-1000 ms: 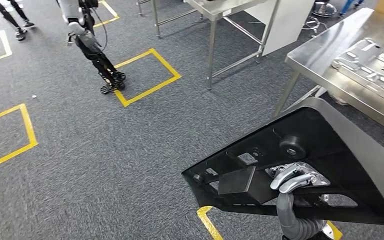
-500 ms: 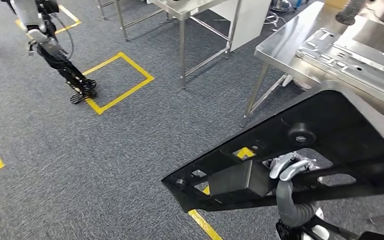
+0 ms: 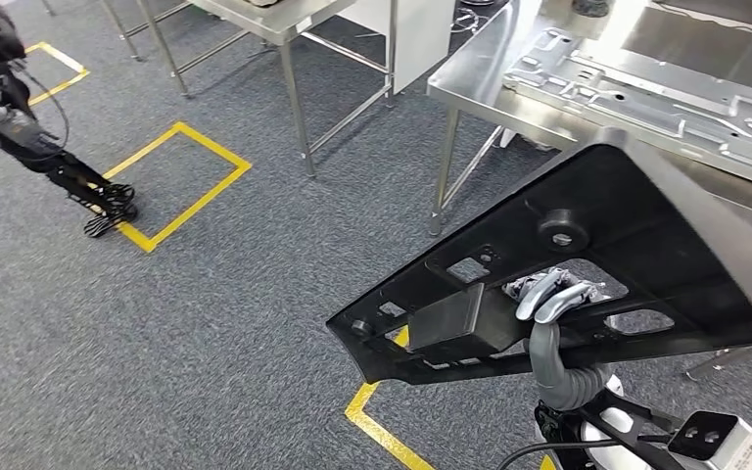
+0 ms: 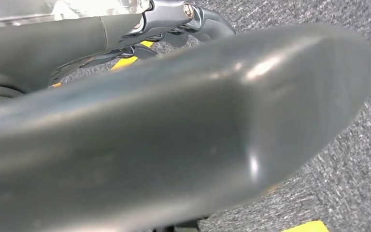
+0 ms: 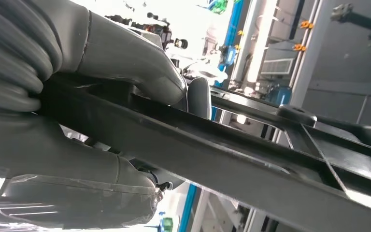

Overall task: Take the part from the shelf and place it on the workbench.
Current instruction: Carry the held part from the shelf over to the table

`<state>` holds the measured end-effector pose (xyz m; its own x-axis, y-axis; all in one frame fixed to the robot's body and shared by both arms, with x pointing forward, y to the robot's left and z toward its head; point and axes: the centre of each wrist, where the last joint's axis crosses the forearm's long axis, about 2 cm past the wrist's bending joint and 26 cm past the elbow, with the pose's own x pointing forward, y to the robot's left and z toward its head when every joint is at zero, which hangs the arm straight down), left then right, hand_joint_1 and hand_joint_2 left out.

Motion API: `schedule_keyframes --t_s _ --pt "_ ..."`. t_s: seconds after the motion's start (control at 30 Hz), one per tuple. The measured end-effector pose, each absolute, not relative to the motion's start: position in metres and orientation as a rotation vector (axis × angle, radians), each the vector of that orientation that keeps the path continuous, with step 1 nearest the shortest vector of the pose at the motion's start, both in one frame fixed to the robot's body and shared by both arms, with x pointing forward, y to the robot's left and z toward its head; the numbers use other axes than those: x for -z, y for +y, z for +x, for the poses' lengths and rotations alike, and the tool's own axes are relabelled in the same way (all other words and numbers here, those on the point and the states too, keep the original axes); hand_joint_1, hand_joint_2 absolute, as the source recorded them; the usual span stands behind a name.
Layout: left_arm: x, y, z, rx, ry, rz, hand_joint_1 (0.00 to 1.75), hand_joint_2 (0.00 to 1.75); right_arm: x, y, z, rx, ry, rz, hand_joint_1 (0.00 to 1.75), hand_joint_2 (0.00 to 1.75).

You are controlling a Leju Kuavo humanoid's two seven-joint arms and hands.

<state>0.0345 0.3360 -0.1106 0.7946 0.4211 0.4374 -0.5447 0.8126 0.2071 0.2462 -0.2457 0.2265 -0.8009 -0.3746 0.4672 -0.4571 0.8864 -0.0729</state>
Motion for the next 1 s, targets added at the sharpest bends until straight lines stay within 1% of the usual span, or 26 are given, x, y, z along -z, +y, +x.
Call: schedule_keyframes --t_s 0.57,0.83,1.0 --pt "0.112 0.324 0.028 -0.544 -0.374 0.306 0.0 0.0 -0.216 -0.251 0.25 -0.261 -2.535 0.632 1.75 1.75" --pt "0.112 0.32 0.033 -0.563 -0.425 0.281 0.0 0.0 -0.221 -0.253 0.261 -0.282 -2.529 0.693 1.75 1.75" --pt "0.112 0.319 0.031 -0.554 -0.41 0.278 0.0 0.0 -0.22 -0.253 0.261 -0.271 -2.526 0.685 1.75 1.75"
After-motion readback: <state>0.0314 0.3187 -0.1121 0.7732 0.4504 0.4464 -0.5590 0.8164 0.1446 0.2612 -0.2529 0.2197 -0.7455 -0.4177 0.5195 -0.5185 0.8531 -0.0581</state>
